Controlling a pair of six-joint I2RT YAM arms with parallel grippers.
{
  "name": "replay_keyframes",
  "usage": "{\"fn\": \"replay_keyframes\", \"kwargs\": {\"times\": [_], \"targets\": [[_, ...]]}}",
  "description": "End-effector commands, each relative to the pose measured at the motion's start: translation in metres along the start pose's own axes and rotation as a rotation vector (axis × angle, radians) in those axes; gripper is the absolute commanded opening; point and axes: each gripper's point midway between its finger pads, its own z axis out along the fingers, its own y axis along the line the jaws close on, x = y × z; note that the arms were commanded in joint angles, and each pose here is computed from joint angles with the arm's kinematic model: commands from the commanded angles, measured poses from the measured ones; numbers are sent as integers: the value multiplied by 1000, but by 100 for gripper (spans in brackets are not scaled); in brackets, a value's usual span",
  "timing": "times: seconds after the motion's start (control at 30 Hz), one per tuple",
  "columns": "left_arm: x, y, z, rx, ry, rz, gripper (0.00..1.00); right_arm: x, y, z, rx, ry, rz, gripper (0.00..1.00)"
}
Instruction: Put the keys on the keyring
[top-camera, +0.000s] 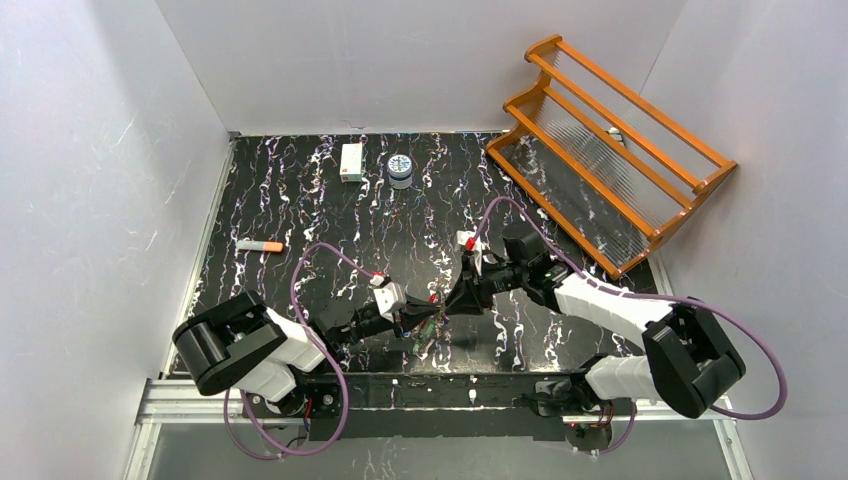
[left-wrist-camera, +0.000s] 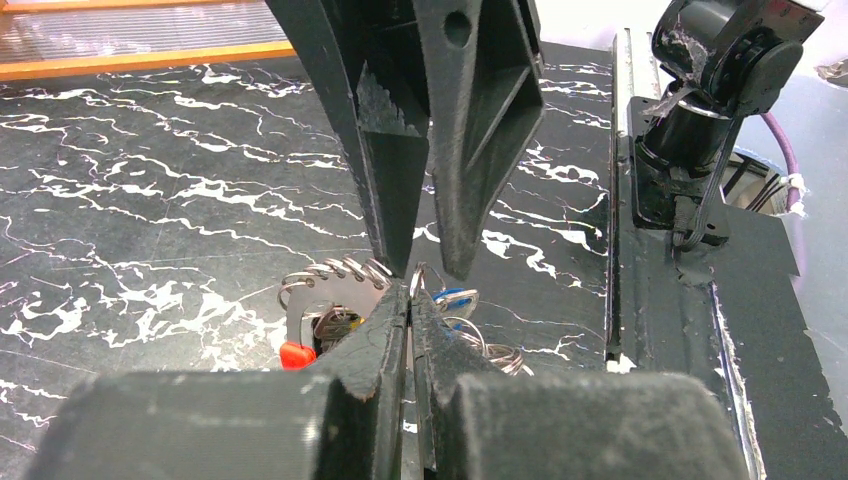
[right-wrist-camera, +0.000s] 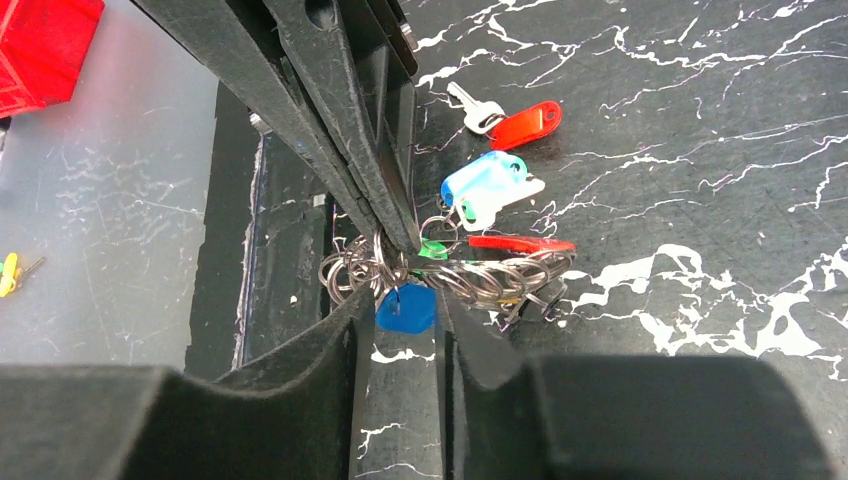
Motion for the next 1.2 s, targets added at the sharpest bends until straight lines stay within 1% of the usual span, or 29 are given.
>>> {"fn": "replay_keyframes", "kwargs": {"times": [0.0, 0.1, 0.23, 0.3, 0.53, 0.7, 0.73, 0.8, 0.9, 0.93, 1.0, 1.17], "targets": [[-60, -2, 3, 9, -221, 91, 0, -10, 4, 5, -51, -26, -22, 33], [-59, -2, 3, 9, -220, 92, 0, -6, 4, 7, -59, -20, -11, 25], [-60, -2, 2, 8, -221, 93, 0, -4, 4, 8, -67, -15, -5, 8], [-60, -1, 2, 4, -221, 94, 0, -1, 3, 8, -62, -3, 3, 3], [-63, -1, 2, 4, -229, 98, 0, 18, -2, 10, -53, 54, 44, 1], [-64, -1, 2, 4, -233, 100, 0, 15, -4, 11, -39, 55, 32, 1], [-64, -1, 2, 4, -233, 100, 0, 13, -5, 11, -31, 51, 24, 5], [-64, -2, 2, 5, -233, 100, 0, 7, -4, 10, -19, 32, -6, 18], [-63, -2, 2, 5, -232, 99, 0, -4, 0, 5, 1, -15, -73, 35], [-63, -2, 2, 6, -232, 97, 0, -9, 2, 3, 9, -33, -96, 38], [-63, -2, 2, 8, -231, 97, 0, -15, 5, -1, 16, -65, -141, 41], [-63, -3, 3, 14, -229, 97, 0, -26, 16, -6, 7, -125, -228, 40]]}}
